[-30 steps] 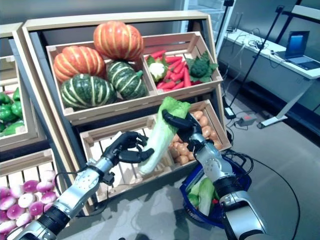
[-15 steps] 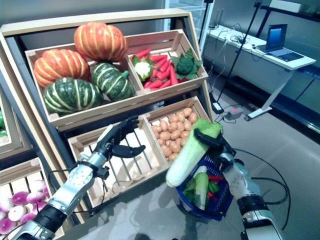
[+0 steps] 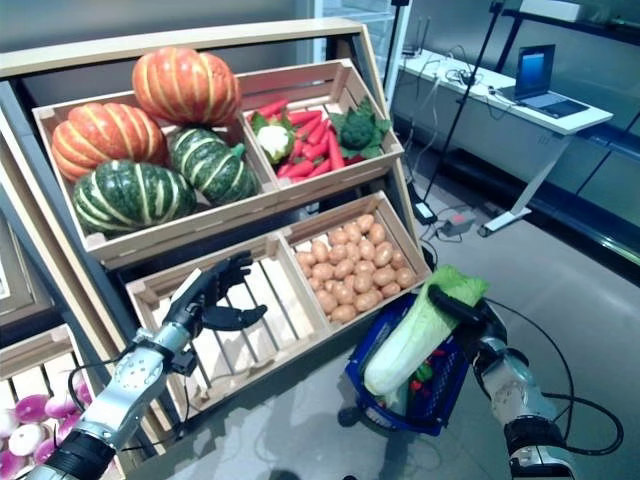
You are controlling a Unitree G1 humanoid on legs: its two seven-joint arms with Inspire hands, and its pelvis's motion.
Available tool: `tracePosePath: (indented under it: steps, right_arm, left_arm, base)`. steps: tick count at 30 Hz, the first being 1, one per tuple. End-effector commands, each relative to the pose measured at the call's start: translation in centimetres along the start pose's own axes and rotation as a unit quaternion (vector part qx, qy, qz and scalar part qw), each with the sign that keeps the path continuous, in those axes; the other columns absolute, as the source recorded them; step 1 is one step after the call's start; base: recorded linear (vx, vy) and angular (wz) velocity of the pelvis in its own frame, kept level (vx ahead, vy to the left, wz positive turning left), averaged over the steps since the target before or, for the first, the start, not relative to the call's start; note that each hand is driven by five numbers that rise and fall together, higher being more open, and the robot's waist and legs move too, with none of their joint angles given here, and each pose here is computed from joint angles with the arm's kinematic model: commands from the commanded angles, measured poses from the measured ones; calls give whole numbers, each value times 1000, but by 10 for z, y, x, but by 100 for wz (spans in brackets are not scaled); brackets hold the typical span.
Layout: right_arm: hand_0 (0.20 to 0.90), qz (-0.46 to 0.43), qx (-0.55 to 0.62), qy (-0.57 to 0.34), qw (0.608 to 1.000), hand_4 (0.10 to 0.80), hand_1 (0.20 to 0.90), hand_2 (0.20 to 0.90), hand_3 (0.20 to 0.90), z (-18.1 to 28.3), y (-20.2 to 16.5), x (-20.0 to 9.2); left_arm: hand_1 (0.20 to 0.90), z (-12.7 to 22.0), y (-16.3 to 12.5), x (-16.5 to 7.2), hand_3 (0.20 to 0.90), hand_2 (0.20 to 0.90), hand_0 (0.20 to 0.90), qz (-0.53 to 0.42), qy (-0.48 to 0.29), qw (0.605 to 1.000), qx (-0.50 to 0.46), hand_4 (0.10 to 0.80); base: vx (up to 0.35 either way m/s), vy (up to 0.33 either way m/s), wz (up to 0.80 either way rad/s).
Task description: Put vegetables into the basket
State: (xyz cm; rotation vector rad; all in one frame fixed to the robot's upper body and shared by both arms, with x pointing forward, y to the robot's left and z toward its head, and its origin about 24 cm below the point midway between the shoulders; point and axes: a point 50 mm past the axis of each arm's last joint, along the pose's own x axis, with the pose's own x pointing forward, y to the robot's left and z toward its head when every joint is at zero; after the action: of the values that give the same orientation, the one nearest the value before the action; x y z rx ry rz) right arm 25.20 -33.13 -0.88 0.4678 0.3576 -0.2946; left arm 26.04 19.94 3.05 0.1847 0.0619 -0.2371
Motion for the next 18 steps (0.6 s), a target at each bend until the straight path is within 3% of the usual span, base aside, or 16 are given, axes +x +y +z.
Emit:
tracePosePath:
  steps: [1,8,12,18]
  right_arm:
    - [300,28,33,-177,983,400,300,300,300,76,22,10]
    - [300,5,-9,-242,970,400,300,300,300,126,36,13]
    - [300,-7,47,-278,959,400,300,300,300,151,33,10]
    - [300,-58,14,-331,942,400,300,300,300,180,35,4]
  left_arm:
    - [900,52,10,19,900,900,900,4,-126,992,6,800]
    - [900,68,11,29,900,900,900,30,-145,989,19,800]
    - [900,68,11,27,900,900,900,40,-148,988,10,800]
    - [900,61,5,21,900,900,900,40,-148,988,1,800]
  base:
    - [23,-76,-1]
    - [-136,-10,3]
    - [-96,23,5]
    - [-50,46,14]
